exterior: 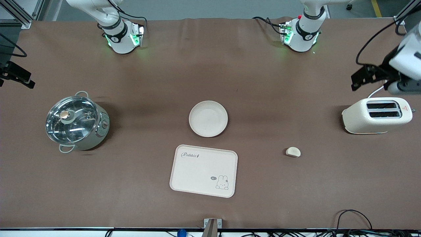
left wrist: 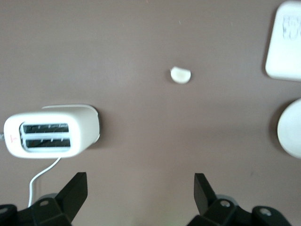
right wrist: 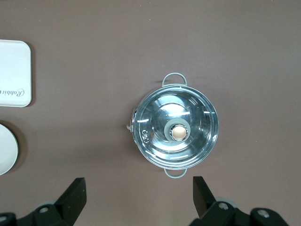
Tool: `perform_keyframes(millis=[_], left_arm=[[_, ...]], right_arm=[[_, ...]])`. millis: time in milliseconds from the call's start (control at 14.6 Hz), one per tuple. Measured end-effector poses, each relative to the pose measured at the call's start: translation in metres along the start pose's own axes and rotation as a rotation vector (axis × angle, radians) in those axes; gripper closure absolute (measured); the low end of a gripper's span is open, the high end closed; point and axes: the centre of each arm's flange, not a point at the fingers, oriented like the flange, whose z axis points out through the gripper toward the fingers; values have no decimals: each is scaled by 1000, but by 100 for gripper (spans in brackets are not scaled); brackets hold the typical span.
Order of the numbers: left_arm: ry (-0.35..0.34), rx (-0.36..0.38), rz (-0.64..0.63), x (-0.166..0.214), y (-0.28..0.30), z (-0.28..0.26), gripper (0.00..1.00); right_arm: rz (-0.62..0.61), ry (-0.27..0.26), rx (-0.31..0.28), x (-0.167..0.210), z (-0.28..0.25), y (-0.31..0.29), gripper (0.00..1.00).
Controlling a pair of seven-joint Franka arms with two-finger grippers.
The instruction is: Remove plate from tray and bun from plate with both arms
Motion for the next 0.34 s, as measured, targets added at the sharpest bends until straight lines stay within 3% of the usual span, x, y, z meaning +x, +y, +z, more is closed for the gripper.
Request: perform_keyframes(millis=[344], left_arm=[[-7, -27, 44, -47, 3, -15, 0]], right_arm=[[0, -4, 0, 0, 0, 0, 0]])
